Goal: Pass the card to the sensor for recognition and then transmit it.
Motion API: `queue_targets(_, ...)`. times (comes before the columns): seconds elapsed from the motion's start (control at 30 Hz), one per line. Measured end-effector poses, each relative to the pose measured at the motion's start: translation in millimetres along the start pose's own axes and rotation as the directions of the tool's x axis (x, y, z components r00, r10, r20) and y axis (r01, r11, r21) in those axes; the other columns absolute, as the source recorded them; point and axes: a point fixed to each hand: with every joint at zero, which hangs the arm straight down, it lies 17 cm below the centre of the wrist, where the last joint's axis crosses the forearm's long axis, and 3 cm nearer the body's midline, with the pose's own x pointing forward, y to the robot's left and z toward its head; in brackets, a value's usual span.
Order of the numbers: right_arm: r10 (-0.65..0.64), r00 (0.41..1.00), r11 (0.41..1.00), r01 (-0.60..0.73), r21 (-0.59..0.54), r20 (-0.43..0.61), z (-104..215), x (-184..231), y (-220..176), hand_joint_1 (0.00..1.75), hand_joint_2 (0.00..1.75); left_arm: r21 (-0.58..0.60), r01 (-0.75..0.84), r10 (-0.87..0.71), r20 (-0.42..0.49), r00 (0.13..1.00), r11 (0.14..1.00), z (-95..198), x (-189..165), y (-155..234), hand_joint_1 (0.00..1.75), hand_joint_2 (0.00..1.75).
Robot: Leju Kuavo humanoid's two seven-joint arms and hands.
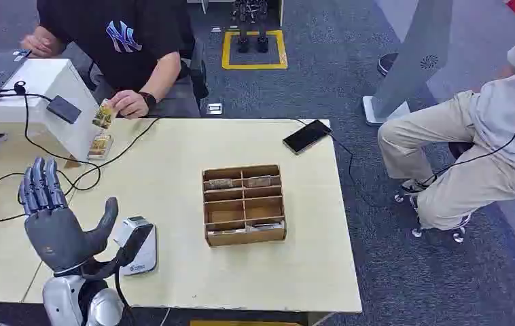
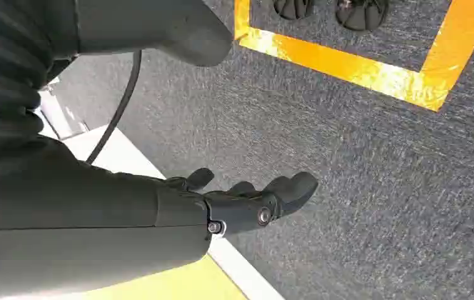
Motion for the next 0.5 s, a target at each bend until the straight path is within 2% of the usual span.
queue_targets(0.3, 0.022, 0.999, 1.000, -0.022, 0.001, 0.029, 0.7, 4.7, 1.1, 0.00, 1.75, -0.018, -0.006, 0.006, 0.008, 1.000, 1.000, 4.0, 2.2, -6.1, 0.00, 1.75)
queue_targets(0.33, 0.023, 0.999, 1.000, -0.023, 0.001, 0.031, 0.7, 4.9, 1.2, 0.00, 1.75, -0.018, -0.007, 0.007, 0.007, 1.000, 1.000, 4.1, 2.0, -6.1, 0.00, 0.00)
queue_targets(0.43, 0.029, 0.999, 1.000, -0.029, 0.002, 0.035, 0.8, 5.4, 1.5, 0.00, 1.75, -0.021, -0.008, 0.008, 0.018, 1.000, 1.000, 5.8, 3.7, -6.5, 0.00, 0.00)
queue_targets(0.47, 0.034, 0.999, 0.999, -0.034, 0.002, 0.038, 0.9, 5.8, 1.6, 0.00, 1.75, -0.018, -0.020, 0.020, 0.027, 0.999, 1.000, 5.8, 5.4, -5.9, 0.00, 1.75)
queue_targets(0.5, 0.038, 0.998, 0.999, -0.038, 0.003, 0.041, 1.0, 6.2, 1.9, 0.00, 1.75, -0.017, -0.025, 0.025, 0.037, 0.999, 1.000, 5.7, 7.2, -5.7, 0.00, 1.75)
